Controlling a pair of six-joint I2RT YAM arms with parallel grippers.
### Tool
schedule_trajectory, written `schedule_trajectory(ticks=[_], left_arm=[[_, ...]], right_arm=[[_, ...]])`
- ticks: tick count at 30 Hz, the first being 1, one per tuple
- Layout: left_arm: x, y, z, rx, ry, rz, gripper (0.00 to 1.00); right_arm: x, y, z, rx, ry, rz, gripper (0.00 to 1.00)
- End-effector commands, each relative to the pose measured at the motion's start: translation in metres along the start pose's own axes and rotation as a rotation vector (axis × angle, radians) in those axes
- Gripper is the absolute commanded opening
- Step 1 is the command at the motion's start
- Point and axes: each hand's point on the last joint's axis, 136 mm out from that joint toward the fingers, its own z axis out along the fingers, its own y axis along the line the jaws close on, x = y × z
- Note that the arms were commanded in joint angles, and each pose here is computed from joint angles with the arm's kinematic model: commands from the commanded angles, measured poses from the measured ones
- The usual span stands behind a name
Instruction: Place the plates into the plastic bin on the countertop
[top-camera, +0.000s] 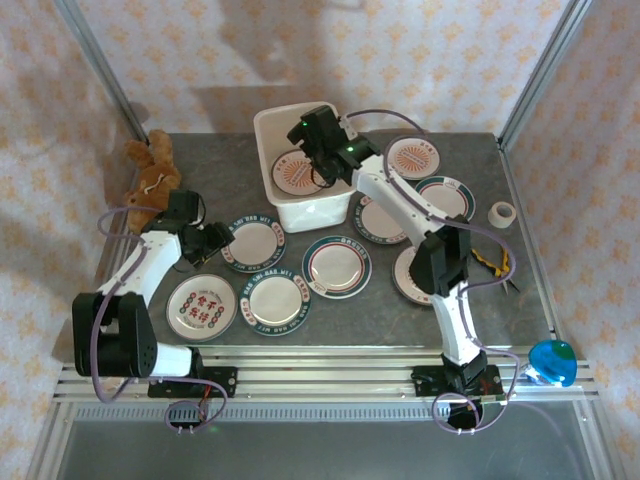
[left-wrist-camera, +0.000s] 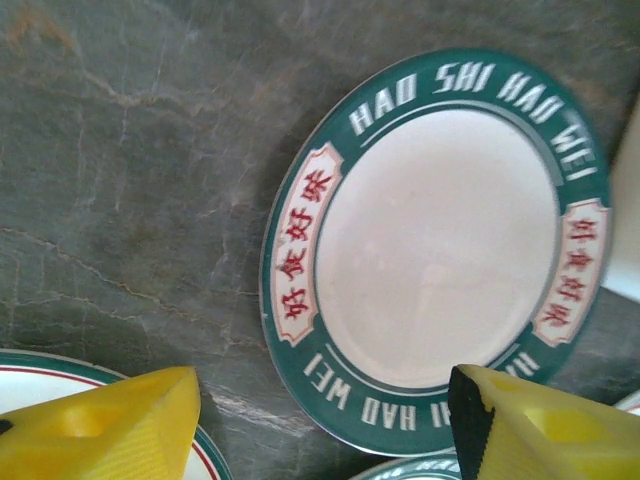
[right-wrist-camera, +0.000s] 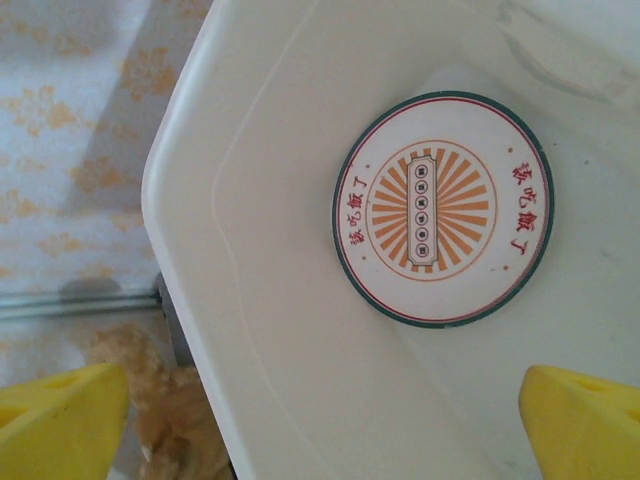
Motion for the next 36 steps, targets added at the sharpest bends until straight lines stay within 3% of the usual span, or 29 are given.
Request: schedule_trajectory(ticks=[1,5,12,20,36], left_arm=[[0.004,0.006,0.011,-0.021,0.042,-0.001,0.69],[0.001,0.009,0.018,-0.042,0.049,0.006,0.69],[-0.006,0.001,0.041,-0.03,0.094,0.057,0.67],[-0.015,-0.01,0.054,-0.012,0.125,0.081,0.64],[-0.008,0.004,0.073,-0.073,0.194,0.1,0.57]], right_arm=[[-0.024,0.041,-0.062,-0.216,-0.037,-0.145,0.97],[-0.017,0.042,-0.091,-0.311,0.006,-0.281,0.91],[-0.01,0.01,-0.118,-0.291,0.018,-0.436,0.82],[-0.015,-0.021,-0.122,-0.22,-0.011,-0.428,0.77],[-0.016,-0.035,-0.118,-0.178,-0.018,-0.41,0.76]])
